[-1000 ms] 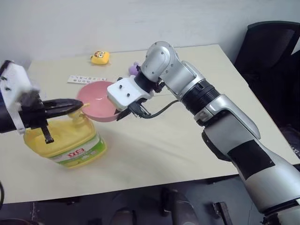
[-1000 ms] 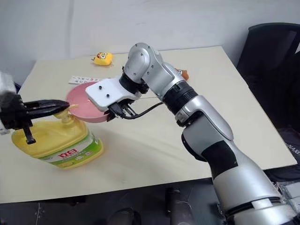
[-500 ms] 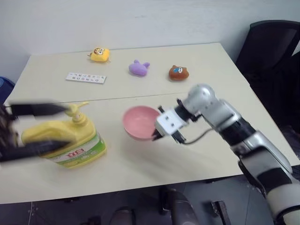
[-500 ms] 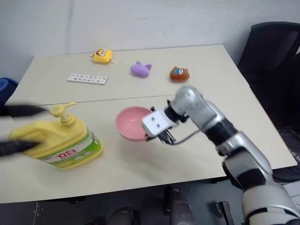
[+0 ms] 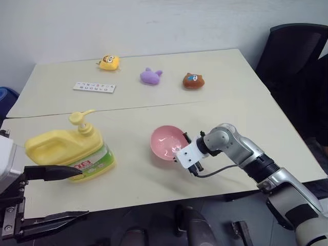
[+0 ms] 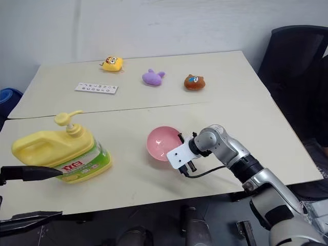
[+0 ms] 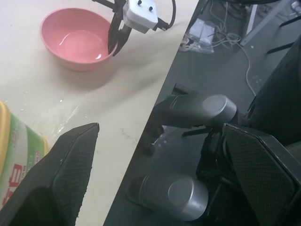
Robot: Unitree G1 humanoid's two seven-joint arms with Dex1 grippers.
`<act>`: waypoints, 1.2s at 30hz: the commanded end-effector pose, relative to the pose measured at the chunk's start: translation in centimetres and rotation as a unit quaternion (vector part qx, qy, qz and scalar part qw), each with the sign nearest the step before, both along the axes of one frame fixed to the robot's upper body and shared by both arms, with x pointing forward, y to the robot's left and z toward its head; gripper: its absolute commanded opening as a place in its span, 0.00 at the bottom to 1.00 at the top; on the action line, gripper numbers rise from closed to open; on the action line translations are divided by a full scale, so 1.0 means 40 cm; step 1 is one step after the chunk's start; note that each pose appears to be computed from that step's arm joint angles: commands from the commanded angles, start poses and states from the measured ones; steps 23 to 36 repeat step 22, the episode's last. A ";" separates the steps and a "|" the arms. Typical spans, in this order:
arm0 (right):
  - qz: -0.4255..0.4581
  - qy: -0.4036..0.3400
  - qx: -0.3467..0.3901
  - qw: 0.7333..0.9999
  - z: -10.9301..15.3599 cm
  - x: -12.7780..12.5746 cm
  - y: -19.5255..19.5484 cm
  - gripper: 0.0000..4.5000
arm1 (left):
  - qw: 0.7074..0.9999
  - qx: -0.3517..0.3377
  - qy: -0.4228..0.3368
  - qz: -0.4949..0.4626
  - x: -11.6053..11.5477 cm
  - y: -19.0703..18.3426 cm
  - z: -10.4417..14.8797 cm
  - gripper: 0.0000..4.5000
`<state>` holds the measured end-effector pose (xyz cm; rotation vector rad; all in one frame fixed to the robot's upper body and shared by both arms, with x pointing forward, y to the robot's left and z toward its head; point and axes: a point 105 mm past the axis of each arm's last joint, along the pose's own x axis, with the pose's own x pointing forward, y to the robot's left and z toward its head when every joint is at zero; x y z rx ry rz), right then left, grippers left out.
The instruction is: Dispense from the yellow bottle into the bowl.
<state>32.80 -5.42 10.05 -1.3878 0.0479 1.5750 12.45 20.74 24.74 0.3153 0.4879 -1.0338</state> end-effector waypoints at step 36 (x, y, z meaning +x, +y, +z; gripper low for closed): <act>-0.265 0.272 0.252 0.890 0.446 -0.050 -0.412 0.99 | 0.982 -0.022 -0.086 0.166 -0.068 0.218 0.144 1.00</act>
